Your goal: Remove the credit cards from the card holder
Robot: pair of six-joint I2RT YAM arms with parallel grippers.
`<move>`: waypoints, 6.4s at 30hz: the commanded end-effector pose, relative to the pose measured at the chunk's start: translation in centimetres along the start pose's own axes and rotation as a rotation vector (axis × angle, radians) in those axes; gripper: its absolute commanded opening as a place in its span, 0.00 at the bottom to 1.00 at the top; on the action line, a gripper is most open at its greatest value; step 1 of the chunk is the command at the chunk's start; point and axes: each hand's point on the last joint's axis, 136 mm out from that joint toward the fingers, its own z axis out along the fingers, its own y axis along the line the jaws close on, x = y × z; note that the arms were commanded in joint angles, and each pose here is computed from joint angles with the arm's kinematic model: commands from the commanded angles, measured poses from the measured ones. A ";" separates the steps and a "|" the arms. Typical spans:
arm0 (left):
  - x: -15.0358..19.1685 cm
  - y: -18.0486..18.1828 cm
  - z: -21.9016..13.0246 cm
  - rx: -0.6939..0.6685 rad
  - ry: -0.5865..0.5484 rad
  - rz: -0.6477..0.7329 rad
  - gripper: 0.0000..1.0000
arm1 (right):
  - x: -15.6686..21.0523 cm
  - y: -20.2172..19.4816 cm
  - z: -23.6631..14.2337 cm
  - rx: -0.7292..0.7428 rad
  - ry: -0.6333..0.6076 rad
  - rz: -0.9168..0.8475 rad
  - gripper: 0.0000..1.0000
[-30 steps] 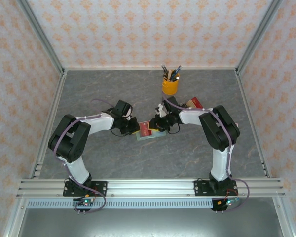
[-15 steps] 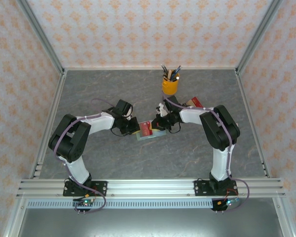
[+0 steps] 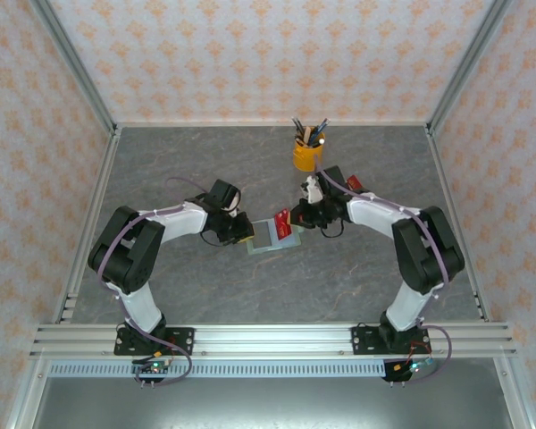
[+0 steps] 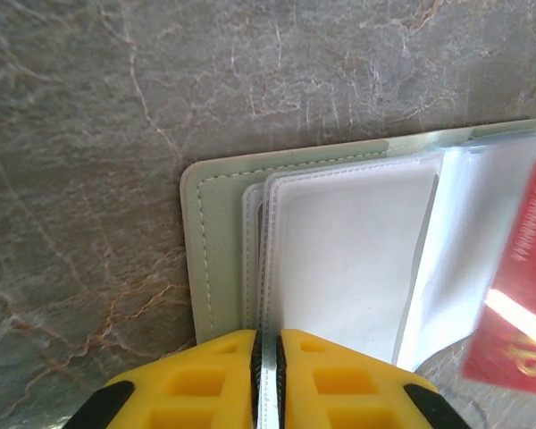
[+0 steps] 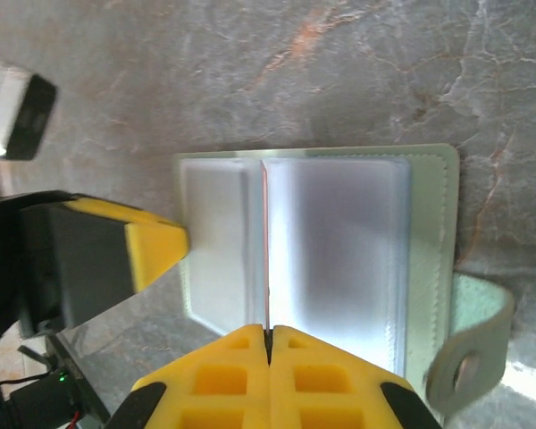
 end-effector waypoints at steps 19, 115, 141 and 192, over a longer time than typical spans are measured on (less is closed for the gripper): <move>-1.7 -2.6 -6.9 0.033 -0.193 0.013 0.71 | -3.5 1.4 -10.1 0.153 -0.187 0.096 0.00; -1.1 5.1 -10.1 -0.119 -0.260 -0.095 1.00 | 3.0 -0.2 7.9 0.737 0.147 -0.304 0.65; -0.9 -1.8 -5.2 0.150 -0.128 -0.030 0.61 | 3.2 -2.6 7.7 0.525 0.129 -0.126 0.21; 0.1 -5.6 0.9 0.275 0.082 0.043 0.34 | 1.9 0.7 6.6 0.184 0.088 -0.017 0.21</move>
